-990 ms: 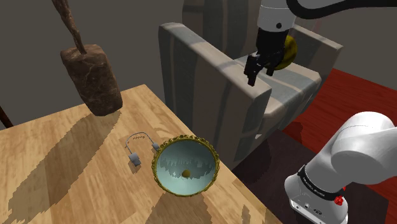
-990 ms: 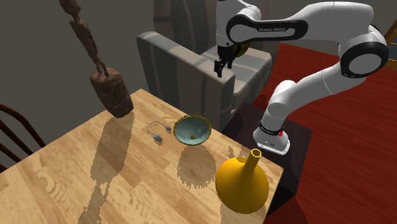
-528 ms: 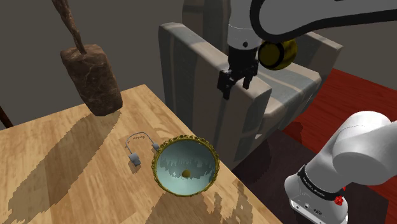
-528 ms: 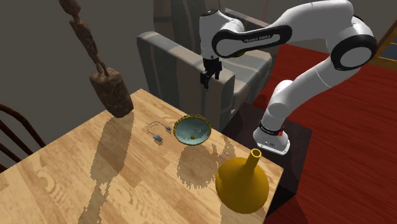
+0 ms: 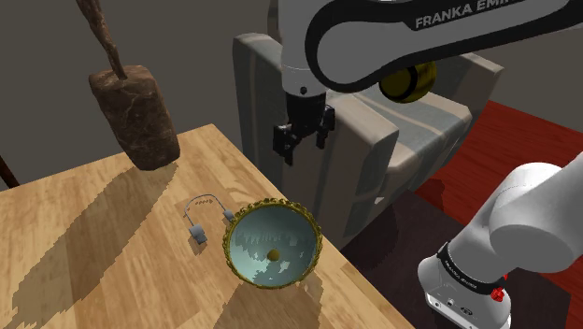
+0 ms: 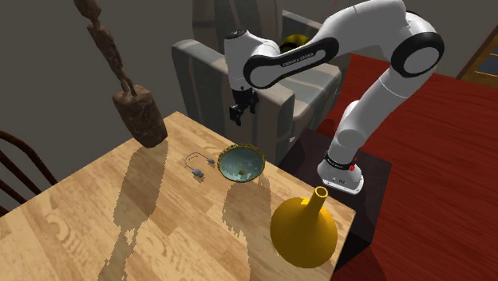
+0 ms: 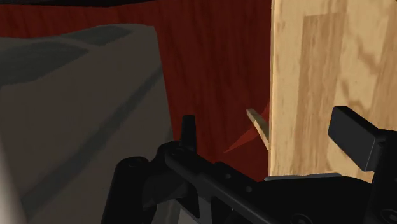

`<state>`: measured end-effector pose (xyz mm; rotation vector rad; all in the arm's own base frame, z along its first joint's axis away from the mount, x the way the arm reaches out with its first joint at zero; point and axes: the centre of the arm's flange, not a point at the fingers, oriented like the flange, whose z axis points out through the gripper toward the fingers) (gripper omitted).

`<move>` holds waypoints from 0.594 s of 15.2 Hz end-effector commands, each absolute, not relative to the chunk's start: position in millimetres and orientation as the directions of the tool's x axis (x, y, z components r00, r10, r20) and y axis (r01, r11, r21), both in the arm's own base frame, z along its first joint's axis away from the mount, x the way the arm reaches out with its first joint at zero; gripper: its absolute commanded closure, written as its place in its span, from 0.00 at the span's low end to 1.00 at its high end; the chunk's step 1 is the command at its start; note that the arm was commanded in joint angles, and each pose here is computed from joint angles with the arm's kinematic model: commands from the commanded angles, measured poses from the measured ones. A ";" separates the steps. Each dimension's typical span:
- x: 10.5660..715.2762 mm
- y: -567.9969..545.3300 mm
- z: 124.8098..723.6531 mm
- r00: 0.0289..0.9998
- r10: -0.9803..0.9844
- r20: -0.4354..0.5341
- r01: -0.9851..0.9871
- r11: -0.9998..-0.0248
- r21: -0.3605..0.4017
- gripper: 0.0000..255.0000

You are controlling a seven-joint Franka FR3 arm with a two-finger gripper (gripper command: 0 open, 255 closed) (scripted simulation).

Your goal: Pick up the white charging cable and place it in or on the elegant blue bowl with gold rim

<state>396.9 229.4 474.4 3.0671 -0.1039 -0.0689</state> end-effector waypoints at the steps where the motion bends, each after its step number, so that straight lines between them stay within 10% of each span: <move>1: 405.3 251.9 466.0 0.997 -0.067 -0.044 -0.064 -0.996 0.067 0.00; 9: 441.5 340.6 427.6 0.997 -0.053 -0.049 -0.051 -0.998 0.048 0.00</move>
